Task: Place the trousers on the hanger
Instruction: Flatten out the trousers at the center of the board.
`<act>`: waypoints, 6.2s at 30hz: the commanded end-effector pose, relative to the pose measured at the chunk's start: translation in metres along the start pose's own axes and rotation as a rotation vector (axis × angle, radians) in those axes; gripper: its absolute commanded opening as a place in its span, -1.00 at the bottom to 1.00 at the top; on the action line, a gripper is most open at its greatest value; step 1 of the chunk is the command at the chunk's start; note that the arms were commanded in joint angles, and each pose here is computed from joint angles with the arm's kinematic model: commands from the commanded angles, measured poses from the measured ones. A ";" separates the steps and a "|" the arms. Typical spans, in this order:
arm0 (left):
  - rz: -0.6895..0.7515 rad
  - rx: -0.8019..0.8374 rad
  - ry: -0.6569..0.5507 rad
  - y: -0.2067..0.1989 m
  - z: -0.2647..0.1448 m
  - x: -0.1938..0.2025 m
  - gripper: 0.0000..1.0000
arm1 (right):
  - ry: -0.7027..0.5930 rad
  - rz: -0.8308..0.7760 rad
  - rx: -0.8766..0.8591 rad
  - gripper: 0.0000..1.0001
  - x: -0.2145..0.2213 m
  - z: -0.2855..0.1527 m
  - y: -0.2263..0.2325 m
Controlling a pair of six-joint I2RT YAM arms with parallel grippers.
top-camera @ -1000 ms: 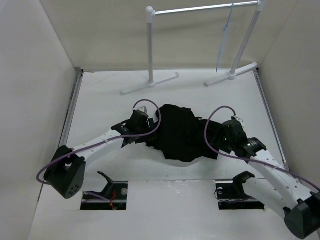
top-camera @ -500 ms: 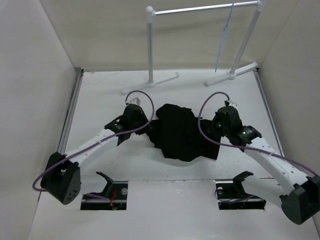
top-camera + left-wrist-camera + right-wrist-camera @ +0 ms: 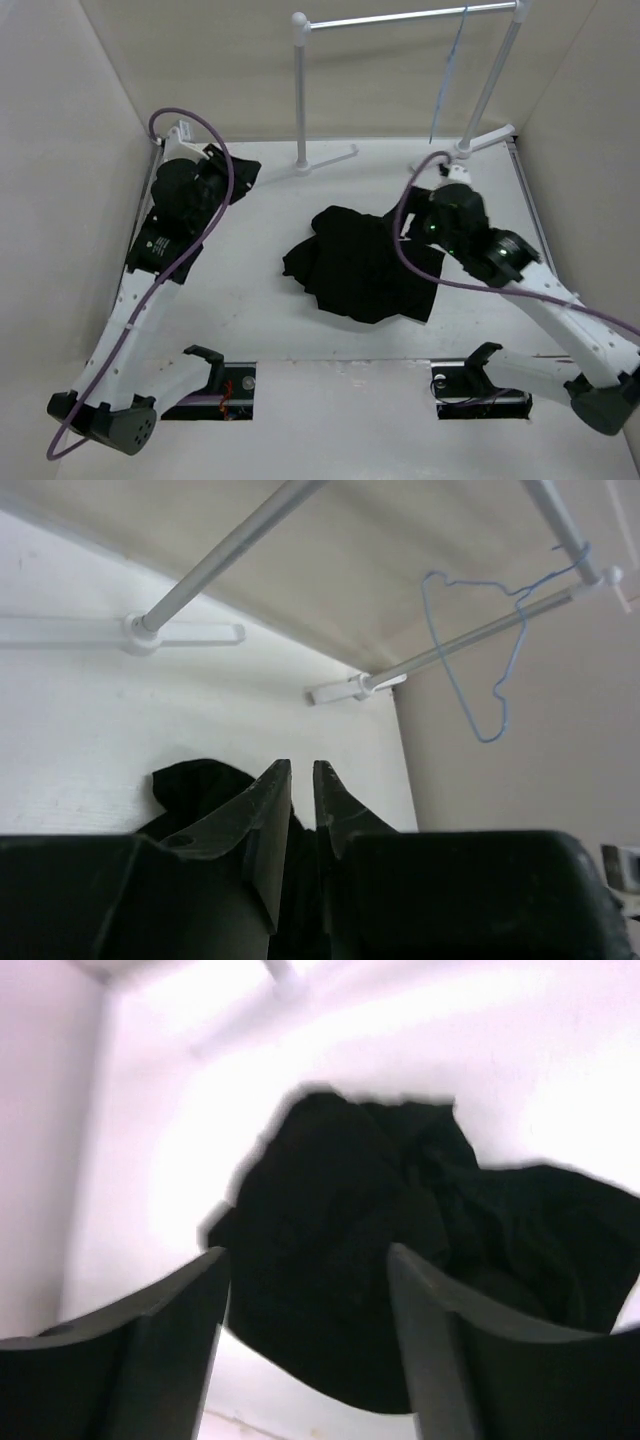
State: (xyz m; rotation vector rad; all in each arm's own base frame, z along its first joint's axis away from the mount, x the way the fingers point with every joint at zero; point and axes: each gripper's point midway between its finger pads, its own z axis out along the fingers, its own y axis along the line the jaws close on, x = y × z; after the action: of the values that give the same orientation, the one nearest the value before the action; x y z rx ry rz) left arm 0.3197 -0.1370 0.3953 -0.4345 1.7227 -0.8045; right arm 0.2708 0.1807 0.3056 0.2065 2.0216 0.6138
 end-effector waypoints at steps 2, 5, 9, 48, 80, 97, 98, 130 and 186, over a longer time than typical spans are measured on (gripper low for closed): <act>0.019 -0.176 0.214 0.068 0.010 0.078 -0.52 | 0.241 -0.178 0.155 0.57 0.089 0.042 -0.044; 0.033 -0.245 0.378 0.103 0.006 0.140 -0.08 | 0.260 -0.201 0.204 0.57 0.109 0.053 -0.063; 0.071 -0.310 0.538 0.138 -0.001 0.206 0.36 | 0.308 -0.202 0.246 0.45 0.130 0.065 -0.083; -0.149 -0.085 0.322 0.039 0.028 0.094 -0.32 | -0.326 0.145 -0.234 -0.90 -0.118 -0.128 0.049; -0.015 0.269 0.730 -0.062 -0.025 0.398 -0.79 | -0.314 0.220 -0.084 -0.91 -0.135 -0.061 0.020; 0.044 0.095 0.036 -0.012 -0.131 0.027 -0.87 | -0.395 0.192 -0.400 -0.91 -0.189 -0.150 0.115; 0.063 0.099 0.009 -0.017 -0.137 0.013 -0.83 | -0.383 0.188 -0.408 -0.90 -0.188 -0.149 0.118; 0.031 -0.041 0.572 0.046 0.146 0.245 0.52 | -0.149 0.557 0.593 -0.45 0.065 -0.005 -0.248; 0.496 -0.080 0.170 -0.017 0.091 0.199 -0.34 | -0.153 0.349 0.539 -0.92 -0.040 0.076 -0.218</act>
State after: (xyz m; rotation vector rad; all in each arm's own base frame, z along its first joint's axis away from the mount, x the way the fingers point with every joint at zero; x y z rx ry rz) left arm 0.3554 -0.2825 0.2577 0.0693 1.8992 -0.2919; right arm 0.3532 0.0389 0.1866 0.7882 2.1340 0.2483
